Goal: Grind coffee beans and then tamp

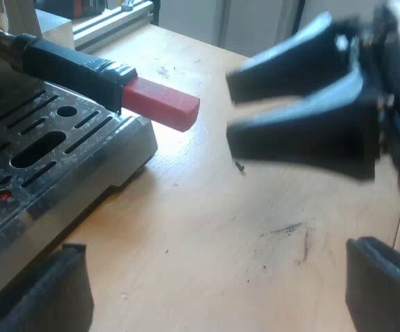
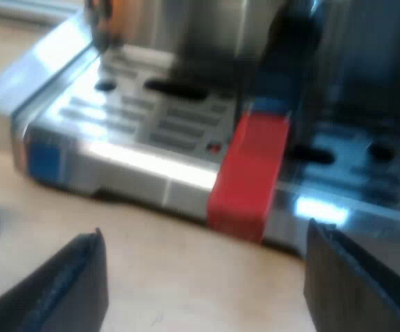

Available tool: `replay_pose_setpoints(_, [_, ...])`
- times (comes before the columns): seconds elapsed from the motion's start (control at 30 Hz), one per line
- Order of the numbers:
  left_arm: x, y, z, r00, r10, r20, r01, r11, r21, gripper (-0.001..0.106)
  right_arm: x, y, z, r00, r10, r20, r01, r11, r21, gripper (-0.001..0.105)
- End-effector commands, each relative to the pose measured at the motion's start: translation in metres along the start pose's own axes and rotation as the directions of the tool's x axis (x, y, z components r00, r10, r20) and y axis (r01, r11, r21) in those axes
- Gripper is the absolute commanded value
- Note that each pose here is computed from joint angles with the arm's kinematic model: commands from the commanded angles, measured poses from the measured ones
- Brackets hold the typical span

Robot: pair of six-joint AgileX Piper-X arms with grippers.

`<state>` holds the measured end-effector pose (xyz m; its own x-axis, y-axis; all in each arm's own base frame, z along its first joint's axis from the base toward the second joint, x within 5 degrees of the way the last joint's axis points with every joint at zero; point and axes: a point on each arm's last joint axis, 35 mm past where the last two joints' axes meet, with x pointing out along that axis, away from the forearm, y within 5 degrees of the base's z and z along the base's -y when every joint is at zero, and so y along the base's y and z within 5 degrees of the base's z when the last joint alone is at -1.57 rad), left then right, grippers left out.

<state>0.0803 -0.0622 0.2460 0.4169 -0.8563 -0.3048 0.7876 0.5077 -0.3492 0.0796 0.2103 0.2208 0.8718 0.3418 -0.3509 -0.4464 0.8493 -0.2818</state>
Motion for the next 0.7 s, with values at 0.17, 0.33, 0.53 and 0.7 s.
replay_pose_setpoints(0.17, [0.000, -0.002, 0.002, 1.000, -0.024, 0.011, 0.024, 1.000, 0.012, 0.077, -0.006, -0.008, 0.031, 0.995, -0.051, -0.088, 0.050, 0.999, -0.021, 0.063])
replay_pose_setpoints(0.33, [0.000, -0.002, 0.002, 1.000, -0.024, 0.011, 0.024, 1.000, 0.012, 0.077, 0.009, -0.020, 0.037, 0.981, -0.019, -0.192, 0.030, 0.998, 0.056, 0.063])
replay_pose_setpoints(0.53, [0.000, -0.002, 0.002, 1.000, -0.024, 0.011, 0.024, 1.000, 0.012, 0.077, 0.033, -0.032, 0.043, 0.966, 0.027, -0.256, 0.007, 0.992, 0.128, 0.063])
replay_pose_setpoints(0.7, [0.000, -0.002, 0.002, 1.000, -0.024, 0.011, 0.024, 1.000, 0.012, 0.077, 0.047, -0.032, 0.047, 0.959, 0.038, -0.282, 0.004, 0.989, 0.146, 0.060])
